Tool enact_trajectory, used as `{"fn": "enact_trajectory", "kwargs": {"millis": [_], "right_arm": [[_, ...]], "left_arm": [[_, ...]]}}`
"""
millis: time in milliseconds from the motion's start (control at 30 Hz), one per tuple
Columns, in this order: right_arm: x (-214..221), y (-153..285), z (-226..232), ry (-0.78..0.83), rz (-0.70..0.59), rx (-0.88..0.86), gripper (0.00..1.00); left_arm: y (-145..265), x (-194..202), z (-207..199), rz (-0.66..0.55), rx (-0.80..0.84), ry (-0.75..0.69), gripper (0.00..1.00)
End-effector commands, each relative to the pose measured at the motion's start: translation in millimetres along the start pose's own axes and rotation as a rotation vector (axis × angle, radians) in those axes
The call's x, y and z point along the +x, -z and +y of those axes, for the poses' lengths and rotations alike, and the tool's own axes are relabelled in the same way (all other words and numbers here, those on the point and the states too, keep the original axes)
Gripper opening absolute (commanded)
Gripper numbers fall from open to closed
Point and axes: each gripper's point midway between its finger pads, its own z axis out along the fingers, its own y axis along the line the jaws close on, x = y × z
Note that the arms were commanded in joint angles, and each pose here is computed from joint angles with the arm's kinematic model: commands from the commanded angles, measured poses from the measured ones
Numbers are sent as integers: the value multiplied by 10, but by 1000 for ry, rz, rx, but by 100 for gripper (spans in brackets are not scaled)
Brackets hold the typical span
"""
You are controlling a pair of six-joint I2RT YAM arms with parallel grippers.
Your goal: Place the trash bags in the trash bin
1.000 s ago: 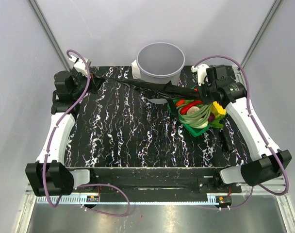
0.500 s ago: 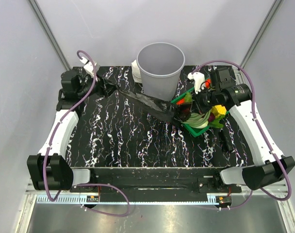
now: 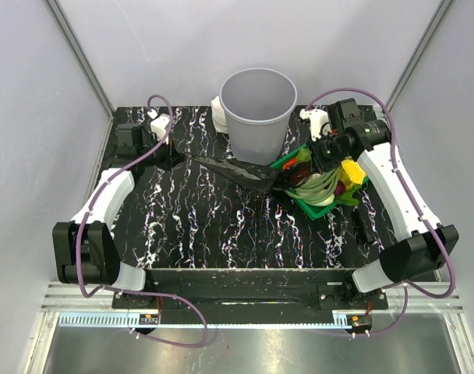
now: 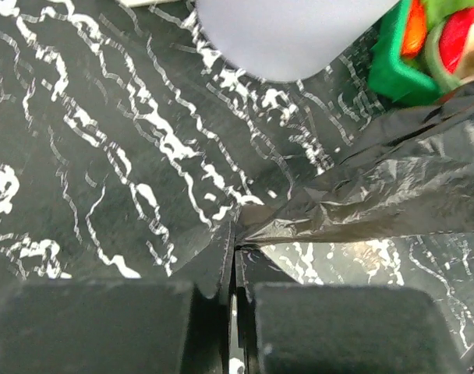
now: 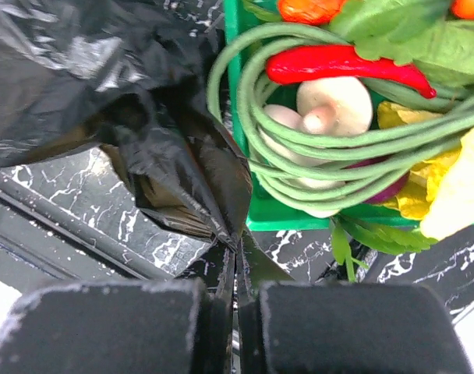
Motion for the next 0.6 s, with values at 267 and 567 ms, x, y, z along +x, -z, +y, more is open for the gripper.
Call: {"fn": "enact_trajectory", "kwargs": {"millis": [267, 567], "right_arm": [[-124, -362, -441, -89, 80, 128, 0], [-207, -439, -157, -40, 49, -58, 0]], "left_arm": [[281, 433, 170, 231, -98, -93, 0], [376, 585, -141, 258, 76, -178, 46]]}}
